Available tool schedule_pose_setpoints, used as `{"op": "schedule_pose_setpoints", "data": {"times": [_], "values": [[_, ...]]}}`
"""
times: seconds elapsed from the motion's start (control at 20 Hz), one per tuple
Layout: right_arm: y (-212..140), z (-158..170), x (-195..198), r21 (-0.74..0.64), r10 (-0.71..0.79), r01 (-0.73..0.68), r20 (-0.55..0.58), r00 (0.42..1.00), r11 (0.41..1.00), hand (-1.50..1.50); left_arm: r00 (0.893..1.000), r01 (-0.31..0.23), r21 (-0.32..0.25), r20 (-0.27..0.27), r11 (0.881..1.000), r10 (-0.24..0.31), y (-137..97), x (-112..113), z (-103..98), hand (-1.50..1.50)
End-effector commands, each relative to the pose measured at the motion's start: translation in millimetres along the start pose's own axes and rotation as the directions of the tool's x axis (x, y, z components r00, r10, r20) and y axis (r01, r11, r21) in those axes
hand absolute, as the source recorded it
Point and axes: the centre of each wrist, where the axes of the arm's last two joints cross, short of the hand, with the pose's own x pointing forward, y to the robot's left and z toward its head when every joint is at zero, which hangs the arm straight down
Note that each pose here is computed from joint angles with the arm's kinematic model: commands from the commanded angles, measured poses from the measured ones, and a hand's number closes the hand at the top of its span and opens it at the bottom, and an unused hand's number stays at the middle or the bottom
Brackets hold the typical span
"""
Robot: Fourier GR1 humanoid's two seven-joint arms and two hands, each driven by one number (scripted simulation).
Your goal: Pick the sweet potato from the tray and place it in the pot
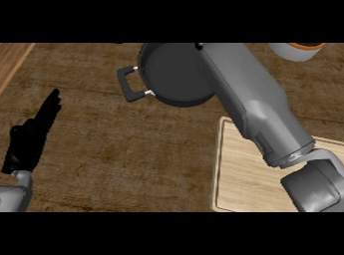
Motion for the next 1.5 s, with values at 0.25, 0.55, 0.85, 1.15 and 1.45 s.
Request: {"op": "schedule_pose_setpoints", "data": {"times": [0.25, 0.55, 0.85, 1.15, 1.45], "values": [[25, -4, -20, 0.029, -0.269, 0.277, -0.166, 0.949, 0.960, -1.50, 1.000, 0.002, 0.005, -0.004, 1.000, -0.002, 6, -1, -3, 0.00], [19, -11, -19, -0.019, -0.334, 0.334, -0.107, 0.937, 0.943, -1.50, 1.000, 0.000, -0.007, -0.006, 1.000, 0.000, -9, -3, 1, 0.00], [-4, -8, -4, -0.245, -0.623, 0.609, 0.027, 0.782, 0.754, -1.50, 1.000, 0.006, -0.004, -0.011, 1.000, -0.006, -6, -7, 7, 0.00], [3, -4, -6, -0.259, -0.726, 0.697, -0.026, 0.687, 0.669, -1.50, 1.000, 0.004, 0.001, -0.012, 1.000, -0.004, -11, 0, 1, 0.00], [11, 3, -7, -0.220, -0.770, 0.748, -0.027, 0.637, 0.626, -1.50, 1.000, -0.008, 0.014, -0.027, 1.000, 0.009, 5, -8, 3, 0.00]]}}
